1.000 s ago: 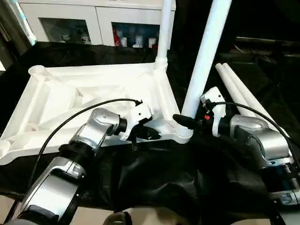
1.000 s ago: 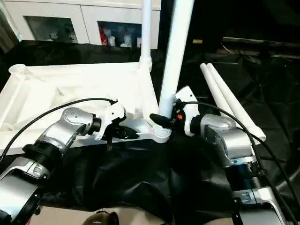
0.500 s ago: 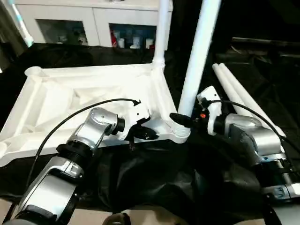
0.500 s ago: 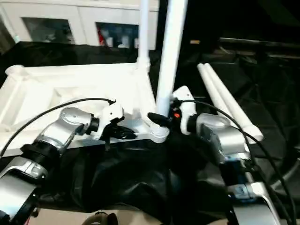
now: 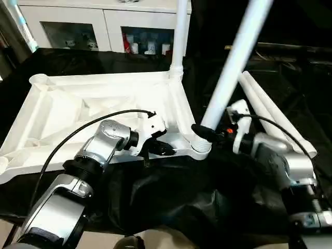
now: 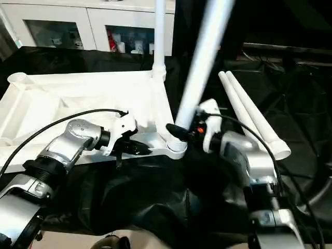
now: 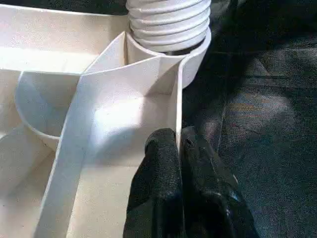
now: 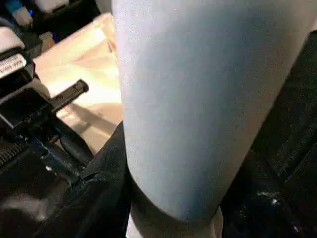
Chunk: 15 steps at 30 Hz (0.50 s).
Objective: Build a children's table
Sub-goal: Insert table leg to table base
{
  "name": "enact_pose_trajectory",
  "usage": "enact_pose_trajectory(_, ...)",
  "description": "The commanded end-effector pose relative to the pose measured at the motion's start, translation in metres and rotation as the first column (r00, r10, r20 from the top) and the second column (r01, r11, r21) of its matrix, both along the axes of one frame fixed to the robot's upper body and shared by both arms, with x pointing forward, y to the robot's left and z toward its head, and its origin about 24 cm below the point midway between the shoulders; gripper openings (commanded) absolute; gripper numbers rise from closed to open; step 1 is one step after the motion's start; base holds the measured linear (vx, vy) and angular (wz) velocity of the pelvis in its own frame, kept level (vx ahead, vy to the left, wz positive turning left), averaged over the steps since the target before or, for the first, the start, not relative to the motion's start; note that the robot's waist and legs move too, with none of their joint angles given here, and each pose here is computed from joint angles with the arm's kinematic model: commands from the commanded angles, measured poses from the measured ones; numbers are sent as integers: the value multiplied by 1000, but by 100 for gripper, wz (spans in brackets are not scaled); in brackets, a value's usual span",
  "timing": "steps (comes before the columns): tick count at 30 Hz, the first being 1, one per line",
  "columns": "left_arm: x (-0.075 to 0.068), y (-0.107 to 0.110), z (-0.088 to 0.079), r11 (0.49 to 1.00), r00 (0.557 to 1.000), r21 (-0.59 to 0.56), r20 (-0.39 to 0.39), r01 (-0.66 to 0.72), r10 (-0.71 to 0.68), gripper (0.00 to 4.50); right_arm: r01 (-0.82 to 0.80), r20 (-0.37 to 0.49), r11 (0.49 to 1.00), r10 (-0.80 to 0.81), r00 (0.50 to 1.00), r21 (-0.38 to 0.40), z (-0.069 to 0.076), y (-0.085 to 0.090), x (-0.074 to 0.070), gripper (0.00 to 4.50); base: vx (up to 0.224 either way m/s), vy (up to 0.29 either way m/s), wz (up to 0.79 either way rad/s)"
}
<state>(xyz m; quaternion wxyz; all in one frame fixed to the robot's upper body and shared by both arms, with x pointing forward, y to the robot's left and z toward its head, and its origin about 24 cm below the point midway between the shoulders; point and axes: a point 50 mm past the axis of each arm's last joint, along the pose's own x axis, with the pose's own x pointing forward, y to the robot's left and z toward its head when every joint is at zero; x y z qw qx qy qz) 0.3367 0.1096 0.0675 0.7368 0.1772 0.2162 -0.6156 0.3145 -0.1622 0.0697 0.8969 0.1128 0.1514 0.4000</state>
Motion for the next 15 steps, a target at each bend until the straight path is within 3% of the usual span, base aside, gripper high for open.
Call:
enact_pose_trajectory(1, 3, 2, 9, 1000, 1000, -25, 25, -11, 12, 0, 48, -143, 998, -54, 988, -42, -35, -9, -14, 190, 0, 0, 0)
enact_pose_trajectory(7, 8, 0, 10, 999, 998, -16, 45, -32, 33, 0, 155, -166, 988, -150, 975, 19, -58, -10, -29, 190, 0, 0, 0)
enact_pose_trajectory(15, 10, 0, 11, 999, 998, -11, 52, -36, 37, 0, 146, -111, 989, -145, 983, 2, -60, -3, -36, 190, 0, 0, 0)
